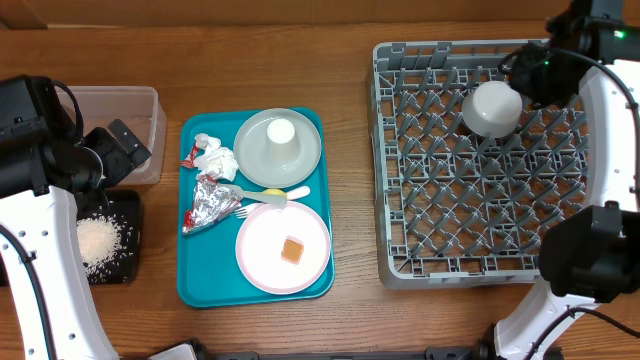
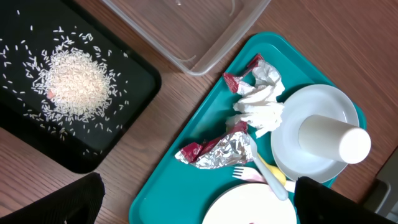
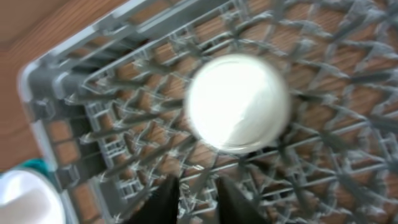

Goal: Sort waste into correct bins and load items into the dishwasher rack
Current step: 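Raise the right gripper above the rack and hold it there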

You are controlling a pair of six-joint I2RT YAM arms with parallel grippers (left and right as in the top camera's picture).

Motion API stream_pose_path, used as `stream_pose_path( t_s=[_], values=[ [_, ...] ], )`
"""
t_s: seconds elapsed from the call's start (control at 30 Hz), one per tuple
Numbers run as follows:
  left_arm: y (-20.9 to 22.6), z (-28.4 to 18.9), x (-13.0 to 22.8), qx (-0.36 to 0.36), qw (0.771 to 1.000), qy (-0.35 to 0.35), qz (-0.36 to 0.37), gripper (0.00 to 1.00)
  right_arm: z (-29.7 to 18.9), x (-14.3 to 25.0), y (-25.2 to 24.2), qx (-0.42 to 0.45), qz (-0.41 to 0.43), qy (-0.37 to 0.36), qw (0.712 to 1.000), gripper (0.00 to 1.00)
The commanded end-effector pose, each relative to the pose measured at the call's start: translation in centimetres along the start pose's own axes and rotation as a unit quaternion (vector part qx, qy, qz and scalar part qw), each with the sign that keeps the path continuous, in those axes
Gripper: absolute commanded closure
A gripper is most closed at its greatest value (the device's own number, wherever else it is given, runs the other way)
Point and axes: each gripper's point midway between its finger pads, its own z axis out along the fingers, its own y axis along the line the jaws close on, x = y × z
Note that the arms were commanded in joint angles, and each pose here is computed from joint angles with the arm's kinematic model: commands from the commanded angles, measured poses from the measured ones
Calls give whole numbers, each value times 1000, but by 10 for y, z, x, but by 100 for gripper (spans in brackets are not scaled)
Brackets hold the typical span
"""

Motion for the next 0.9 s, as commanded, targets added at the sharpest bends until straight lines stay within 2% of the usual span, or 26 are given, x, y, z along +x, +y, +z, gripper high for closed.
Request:
stream_pose_path(
  t_s=[0.0, 0.07, 0.17, 0.2, 0.23, 0.27, 0.37, 0.47, 0.67, 0.87],
  values=[
    [-2, -5, -3, 5, 1000, -9, -6, 0, -47, 13, 53, -85, -40, -22, 995, 65],
    [-2, -5, -3, 5, 1000, -9, -6, 0, -57, 31, 79, -120, -59, -3, 991, 54],
    [-2, -5, -3, 5, 1000, -9, -6, 0, -59, 62, 105, -133, -92, 34, 986, 44],
    [-2, -5, -3, 5, 1000, -9, -6, 0, -58, 82, 118, -135, -130, 58, 981, 37],
    [-2, -5, -3, 5, 1000, -9, -6, 0, -57, 91, 124, -137, -151, 68, 977, 22],
    [-2, -5, -3, 5, 1000, -9, -6, 0, -56, 100, 133, -141, -175, 75, 972, 0],
    [-2, -5, -3, 5, 1000, -9, -6, 0, -53, 112, 149, -126, -211, 71, 967, 0],
    [-2, -5, -3, 5, 1000, -9, -6, 0, -50, 104, 156, -104, -222, 38, 969, 0],
    [-2, -5, -3, 5, 1000, -9, -6, 0, -47, 58, 124, -18, -121, -39, 992, 0],
    [-2, -5, -3, 4, 1000, -9, -6, 0, -51, 27, 75, 47, -76, -74, 993, 0]
  ],
)
